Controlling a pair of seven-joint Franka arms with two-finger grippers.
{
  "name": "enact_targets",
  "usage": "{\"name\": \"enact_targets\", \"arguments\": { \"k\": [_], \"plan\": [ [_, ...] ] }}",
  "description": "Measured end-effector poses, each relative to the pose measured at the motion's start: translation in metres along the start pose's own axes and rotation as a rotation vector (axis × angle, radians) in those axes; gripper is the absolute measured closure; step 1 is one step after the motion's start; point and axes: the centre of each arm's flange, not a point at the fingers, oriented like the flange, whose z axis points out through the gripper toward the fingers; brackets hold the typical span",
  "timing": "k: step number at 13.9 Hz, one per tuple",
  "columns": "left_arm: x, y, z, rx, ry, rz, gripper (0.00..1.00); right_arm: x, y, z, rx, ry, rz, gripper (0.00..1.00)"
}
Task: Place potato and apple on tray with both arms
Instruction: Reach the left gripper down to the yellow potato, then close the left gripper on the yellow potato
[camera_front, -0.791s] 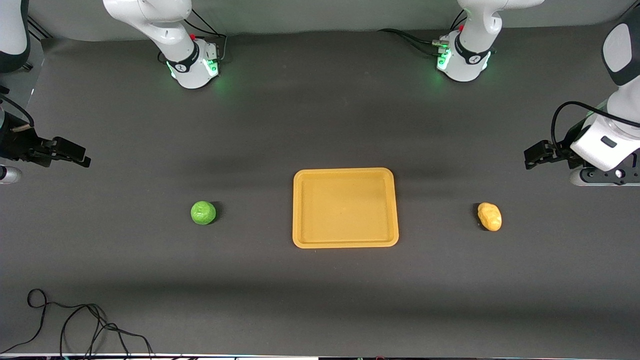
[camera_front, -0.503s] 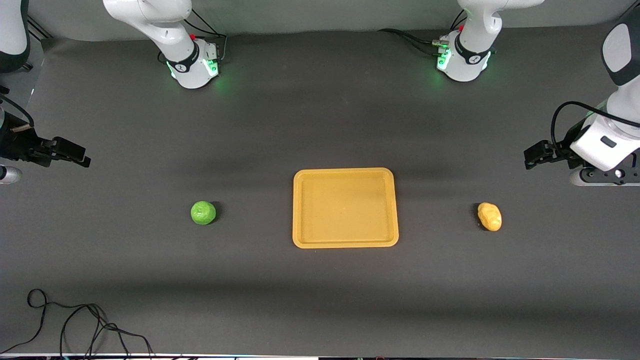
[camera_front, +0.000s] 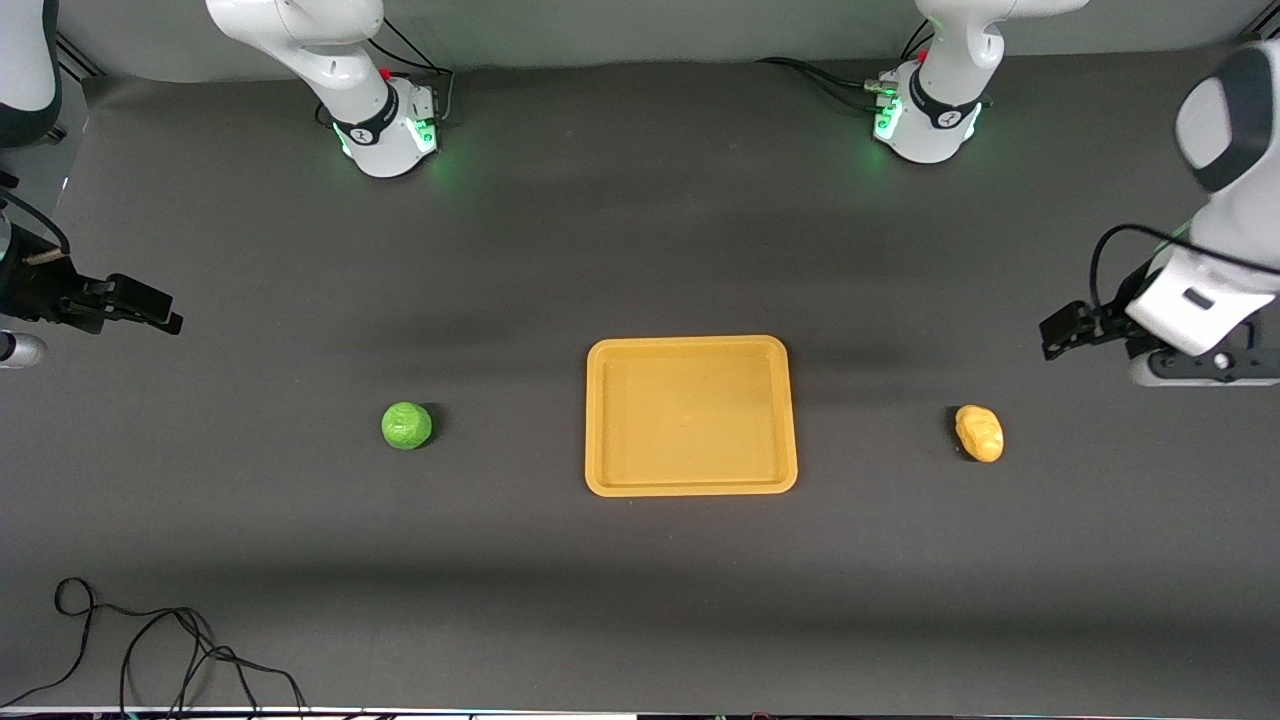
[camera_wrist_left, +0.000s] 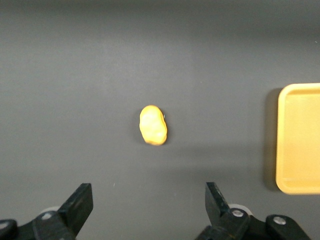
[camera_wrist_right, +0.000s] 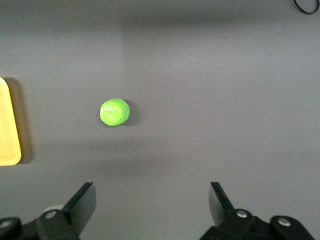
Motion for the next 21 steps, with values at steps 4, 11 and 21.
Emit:
{"name": "enact_targets", "arguments": {
  "k": [4,11,21],
  "plan": [
    [-0.01,-0.007,0.091,-0.004,-0.003,0.008,0.0,0.0,0.0,0.003,0.0,-0.007,0.0,0.0],
    [0.0,-0.014,0.219,-0.02,0.011,0.021,0.0,0.0,0.0,0.005,0.0,-0.01,0.0,0.0],
    [-0.001,-0.014,0.296,-0.035,-0.024,0.011,0.34,0.0,0.0,0.007,0.0,-0.015,0.0,0.0]
  ]
}}
